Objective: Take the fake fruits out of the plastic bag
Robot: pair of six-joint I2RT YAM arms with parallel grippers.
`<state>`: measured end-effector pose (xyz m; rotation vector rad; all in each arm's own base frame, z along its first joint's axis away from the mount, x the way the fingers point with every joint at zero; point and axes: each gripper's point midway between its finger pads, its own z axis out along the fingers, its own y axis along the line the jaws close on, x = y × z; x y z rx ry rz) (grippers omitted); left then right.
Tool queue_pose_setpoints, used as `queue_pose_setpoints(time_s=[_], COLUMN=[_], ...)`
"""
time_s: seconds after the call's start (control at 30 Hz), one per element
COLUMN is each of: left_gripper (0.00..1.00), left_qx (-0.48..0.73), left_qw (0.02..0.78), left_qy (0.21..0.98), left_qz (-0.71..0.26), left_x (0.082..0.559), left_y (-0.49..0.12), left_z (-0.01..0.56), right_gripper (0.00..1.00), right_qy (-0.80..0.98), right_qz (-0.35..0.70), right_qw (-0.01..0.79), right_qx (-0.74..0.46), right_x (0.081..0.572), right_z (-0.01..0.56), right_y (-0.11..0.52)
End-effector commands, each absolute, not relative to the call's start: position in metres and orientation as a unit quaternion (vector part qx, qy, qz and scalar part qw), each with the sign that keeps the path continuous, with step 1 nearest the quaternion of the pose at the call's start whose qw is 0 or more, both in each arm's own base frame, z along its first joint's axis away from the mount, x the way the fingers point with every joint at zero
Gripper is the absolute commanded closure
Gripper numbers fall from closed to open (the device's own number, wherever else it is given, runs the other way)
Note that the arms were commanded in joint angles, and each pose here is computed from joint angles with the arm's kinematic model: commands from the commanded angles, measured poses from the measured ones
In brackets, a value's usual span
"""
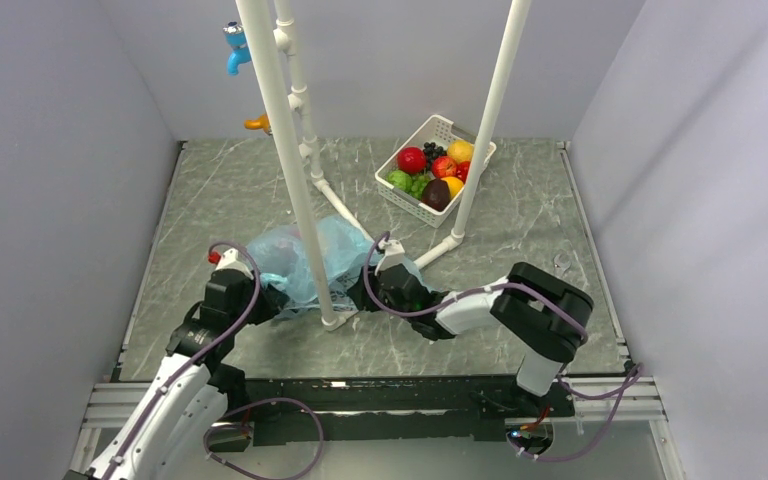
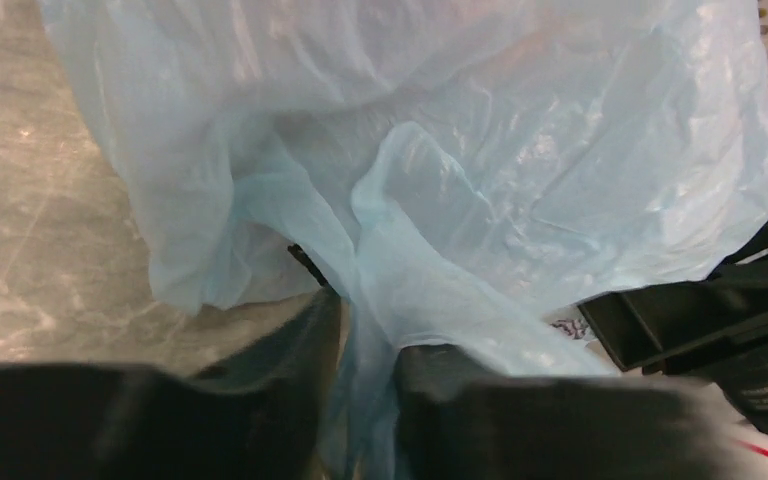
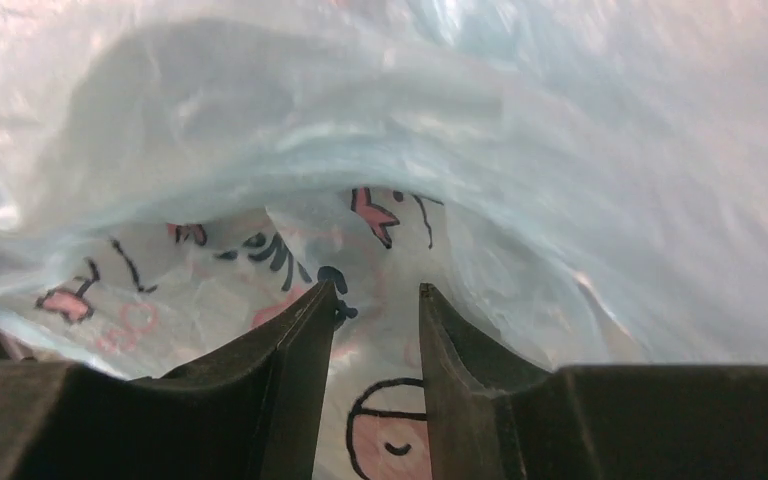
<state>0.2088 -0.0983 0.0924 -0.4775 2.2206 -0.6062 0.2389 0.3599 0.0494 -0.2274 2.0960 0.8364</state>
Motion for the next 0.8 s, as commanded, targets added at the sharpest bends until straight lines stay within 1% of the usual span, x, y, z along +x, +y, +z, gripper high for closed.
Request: queue_pose_setpoints(time_s=[0.0,0.03,0.13,0.23,0.4,0.43,0.5,0.53,0.57,0.6,0.63,0.7,0.77], left_gripper=[0.88,1.0,1.0,1.0,1.0,1.0,1.0,0.95,0.81,0.59,0.41,0.16,0.02], left_qx=[-0.21,-0.223,-0.27,-0.291,-0.33,-0.337,-0.35,-0.354,-0.356,-0.358,-0.36,-0.362,-0.362], left_qw=[0.424,0.436,0.489,0.533,0.528,0.523,0.516,0.513,0.51,0.508,0.507,0.505,0.497], left_qy=[0.859,0.853,0.821,0.788,0.78,0.78,0.781,0.781,0.782,0.782,0.782,0.782,0.786], left_qz=[-0.196,-0.179,-0.12,-0.098,-0.07,-0.061,-0.043,-0.036,-0.032,-0.032,-0.035,-0.047,-0.069], left_x=[0.212,0.21,0.201,0.194,0.186,0.186,0.183,0.182,0.181,0.179,0.178,0.175,0.171], left_y=[-0.077,-0.067,-0.031,-0.01,0.005,0.008,0.014,0.016,0.017,0.017,0.017,0.014,0.007], left_z=[0.105,0.114,0.141,0.16,0.152,0.149,0.146,0.147,0.149,0.151,0.154,0.162,0.169], right_gripper=[0.61,0.61,0.61,0.6,0.57,0.54,0.53,0.51,0.47,0.43,0.41,0.37,0.34], right_qy=[0.836,0.828,0.815,0.796,0.776,0.773,0.771,0.771,0.771,0.772,0.774,0.779,0.779], right_qz=[0.37,0.382,0.399,0.419,0.436,0.441,0.446,0.446,0.448,0.448,0.445,0.437,0.433], right_qw=[0.382,0.385,0.387,0.396,0.411,0.407,0.4,0.398,0.397,0.396,0.395,0.393,0.396], right_qx=[-0.134,-0.141,-0.162,-0.183,-0.198,-0.205,-0.217,-0.218,-0.217,-0.217,-0.216,-0.218,-0.222], right_x=[0.221,0.22,0.213,0.205,0.2,0.197,0.193,0.192,0.191,0.191,0.191,0.191,0.193], right_z=[0.044,0.051,0.069,0.094,0.129,0.134,0.141,0.143,0.146,0.147,0.149,0.148,0.148], right_y=[0.383,0.386,0.396,0.404,0.409,0.41,0.413,0.413,0.412,0.412,0.411,0.409,0.409])
